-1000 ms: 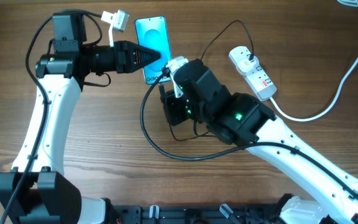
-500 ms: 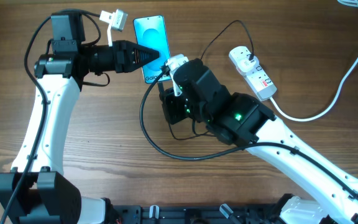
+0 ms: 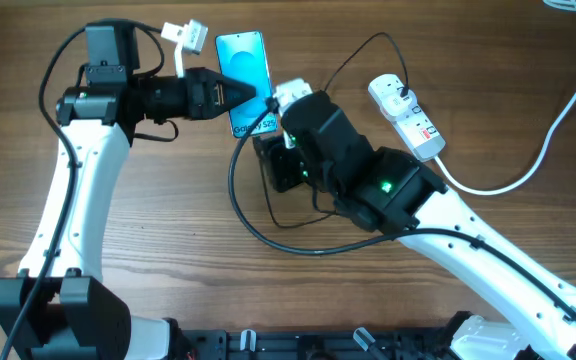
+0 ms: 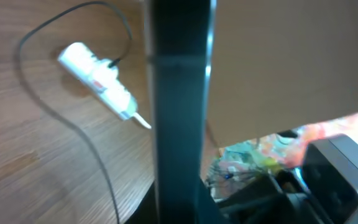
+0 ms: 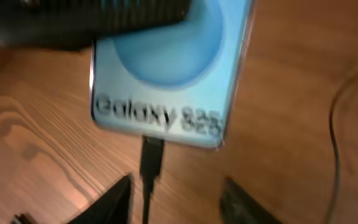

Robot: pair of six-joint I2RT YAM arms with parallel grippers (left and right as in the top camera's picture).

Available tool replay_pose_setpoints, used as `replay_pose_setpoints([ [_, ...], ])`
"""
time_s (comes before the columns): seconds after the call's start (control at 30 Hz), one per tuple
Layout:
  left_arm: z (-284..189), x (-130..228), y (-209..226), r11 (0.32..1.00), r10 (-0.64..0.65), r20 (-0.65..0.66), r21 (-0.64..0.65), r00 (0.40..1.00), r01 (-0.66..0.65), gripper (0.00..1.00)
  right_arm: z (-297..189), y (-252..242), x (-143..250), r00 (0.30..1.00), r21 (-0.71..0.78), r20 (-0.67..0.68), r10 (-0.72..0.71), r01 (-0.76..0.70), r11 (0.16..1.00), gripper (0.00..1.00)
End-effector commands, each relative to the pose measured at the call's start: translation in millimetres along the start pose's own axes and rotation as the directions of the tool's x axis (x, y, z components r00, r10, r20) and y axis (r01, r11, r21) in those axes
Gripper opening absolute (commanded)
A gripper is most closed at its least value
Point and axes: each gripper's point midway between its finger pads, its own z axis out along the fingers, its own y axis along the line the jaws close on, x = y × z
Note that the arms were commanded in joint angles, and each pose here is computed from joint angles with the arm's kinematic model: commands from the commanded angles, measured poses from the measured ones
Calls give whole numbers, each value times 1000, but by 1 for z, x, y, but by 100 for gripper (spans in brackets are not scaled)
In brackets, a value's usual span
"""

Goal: Plug charger to phone and switch on socket
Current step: 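Open the right gripper and release the inserted plug, then lower the phone flat onto the table with the left gripper and release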

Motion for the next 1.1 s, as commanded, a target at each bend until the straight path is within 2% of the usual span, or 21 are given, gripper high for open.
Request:
replay_pose_setpoints([
  [0.0, -6, 5, 53, 953, -47, 20, -299, 999, 50, 4, -13, -16, 7, 999, 78, -31, 21, -19, 997, 69],
  [0.03, -8, 11, 67, 933, -75, 7, -352, 997, 73, 4, -14, -25, 10, 998, 127, -36, 47, -43, 991, 86],
  [0.13, 9, 34, 91, 927, -144, -91, -360, 985, 102, 4, -19, -59, 19, 983, 286, -21, 185, -171, 943, 99],
  [0.23, 38, 56, 122, 917, -221, -174, -373, 959, 144, 4, -17, -79, 27, 964, 337, -40, 263, -235, 912, 99],
  [0.43, 85, 92, 167, 901, -263, -302, -417, 916, 122, 4, -5, -85, 50, 954, 353, -118, 276, -219, 909, 99],
  [0.53, 100, 97, 176, 906, -245, -319, -412, 916, 98, 4, 1, -87, 57, 950, 361, -141, 278, -212, 908, 99],
  [0.6, 105, 98, 186, 899, -233, -323, -432, 917, 76, 4, 2, -86, 58, 949, 358, -147, 279, -212, 909, 99],
  [0.87, 114, 118, 214, 883, -298, -347, -455, 889, 118, 5, 5, -86, 60, 948, 361, -157, 278, -207, 909, 100],
  [1.07, 111, 119, 222, 866, -295, -344, -490, 891, 98, 12, 5, -86, 60, 948, 361, -158, 277, -206, 909, 100],
])
